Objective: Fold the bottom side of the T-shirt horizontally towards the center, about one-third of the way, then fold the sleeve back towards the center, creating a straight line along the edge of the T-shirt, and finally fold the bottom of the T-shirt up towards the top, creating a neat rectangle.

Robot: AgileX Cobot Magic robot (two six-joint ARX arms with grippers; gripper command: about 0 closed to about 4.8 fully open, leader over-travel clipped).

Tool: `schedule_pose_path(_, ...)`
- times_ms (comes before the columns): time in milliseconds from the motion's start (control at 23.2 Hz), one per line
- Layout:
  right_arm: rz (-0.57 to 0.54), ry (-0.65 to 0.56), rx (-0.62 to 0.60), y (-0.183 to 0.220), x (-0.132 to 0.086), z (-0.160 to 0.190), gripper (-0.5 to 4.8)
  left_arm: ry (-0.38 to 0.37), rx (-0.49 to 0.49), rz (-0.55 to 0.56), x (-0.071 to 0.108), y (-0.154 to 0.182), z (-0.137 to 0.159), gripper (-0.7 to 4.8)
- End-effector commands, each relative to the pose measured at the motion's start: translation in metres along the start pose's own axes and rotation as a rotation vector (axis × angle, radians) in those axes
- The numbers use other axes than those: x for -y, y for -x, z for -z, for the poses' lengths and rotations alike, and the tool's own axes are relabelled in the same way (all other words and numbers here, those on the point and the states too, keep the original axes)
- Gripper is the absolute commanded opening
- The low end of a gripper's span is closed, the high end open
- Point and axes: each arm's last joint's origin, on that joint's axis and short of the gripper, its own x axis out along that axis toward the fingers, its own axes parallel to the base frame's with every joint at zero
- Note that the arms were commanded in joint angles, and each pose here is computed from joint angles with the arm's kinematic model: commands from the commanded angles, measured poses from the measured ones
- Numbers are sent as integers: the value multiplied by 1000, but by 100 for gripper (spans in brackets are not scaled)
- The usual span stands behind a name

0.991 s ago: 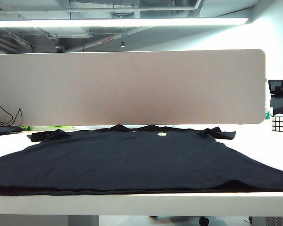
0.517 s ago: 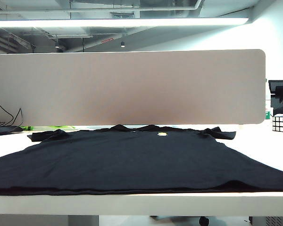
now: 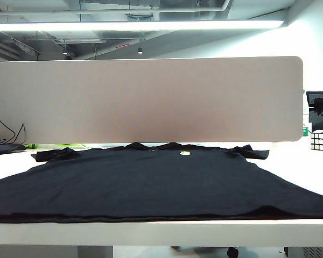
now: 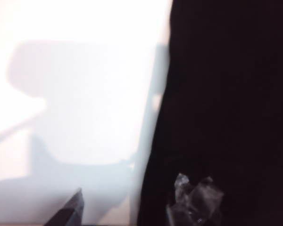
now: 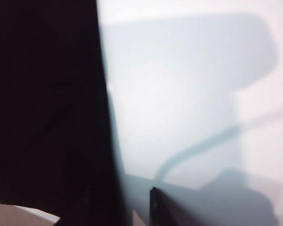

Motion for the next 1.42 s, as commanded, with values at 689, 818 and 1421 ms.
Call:
schedule_pose_path(689,6,5,-29,-2,-3,3,221,-24,-182,74,5,-33,2,220)
schedule_pose_path(818,-10,20,-55,-7,-8,5,221,-47,-252,104,12,-44,6,220)
schedule_pose_path(1421,-60,21,-161,-27,-15,10,3,-87,-314,98,21,-54,10,-5)
